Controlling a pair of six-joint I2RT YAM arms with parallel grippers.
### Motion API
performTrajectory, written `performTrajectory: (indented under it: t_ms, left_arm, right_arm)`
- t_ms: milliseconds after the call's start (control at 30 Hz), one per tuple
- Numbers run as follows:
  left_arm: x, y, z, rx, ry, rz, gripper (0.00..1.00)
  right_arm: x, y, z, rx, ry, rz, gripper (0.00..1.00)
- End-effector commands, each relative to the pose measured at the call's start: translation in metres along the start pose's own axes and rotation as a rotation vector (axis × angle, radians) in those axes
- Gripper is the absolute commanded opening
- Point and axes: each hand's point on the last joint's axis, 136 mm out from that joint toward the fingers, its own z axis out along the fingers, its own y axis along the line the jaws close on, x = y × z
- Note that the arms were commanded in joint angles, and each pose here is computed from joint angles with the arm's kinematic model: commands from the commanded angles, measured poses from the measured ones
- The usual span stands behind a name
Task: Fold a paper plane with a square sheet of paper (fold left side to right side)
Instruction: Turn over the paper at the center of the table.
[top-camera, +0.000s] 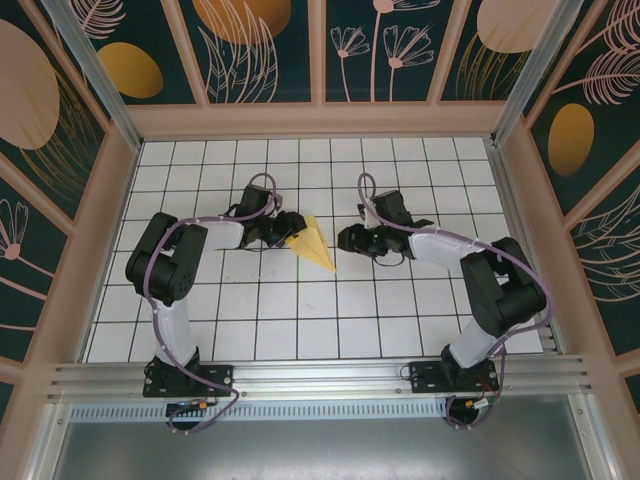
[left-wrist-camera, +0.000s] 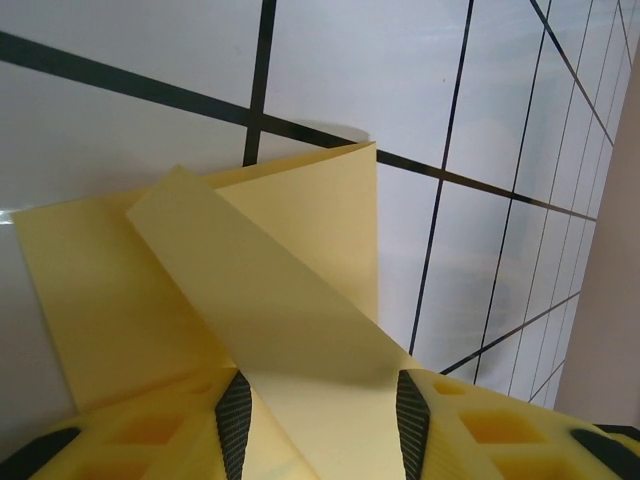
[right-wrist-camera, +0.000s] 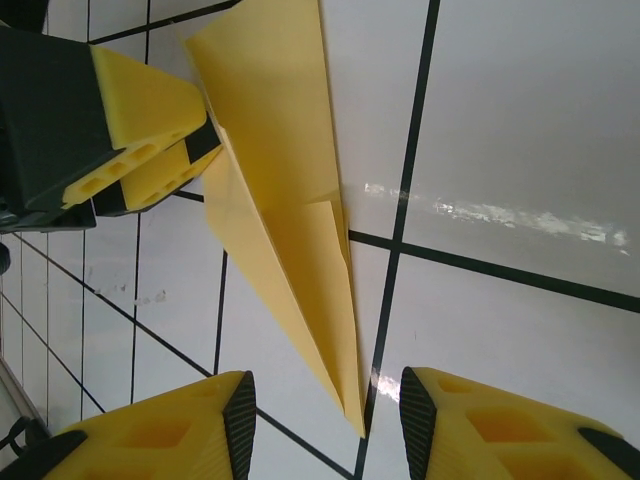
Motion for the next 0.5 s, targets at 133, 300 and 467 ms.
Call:
performTrajectory:
  t_ms: [133,300,467]
  left_arm:
    - [0.0,0.001,0.003,-0.022,0.007,-0.01,0.46]
    - [0.0,0.0,0.004,-0.02,0.007,-0.009,0.46]
    - [-0.004,-0.006,0.006,-0.002,0.004,-0.003,0.44]
  right_arm:
    - [-0.035,0.024,0.03,-0.124,-0.004,-0.062,0.46]
    - [-0.046,0.022,0.05,-0.128,0.018,-0.072,0.45]
    - [-0.045,0.018,0.056,-0.12,0.029,-0.061,0.45]
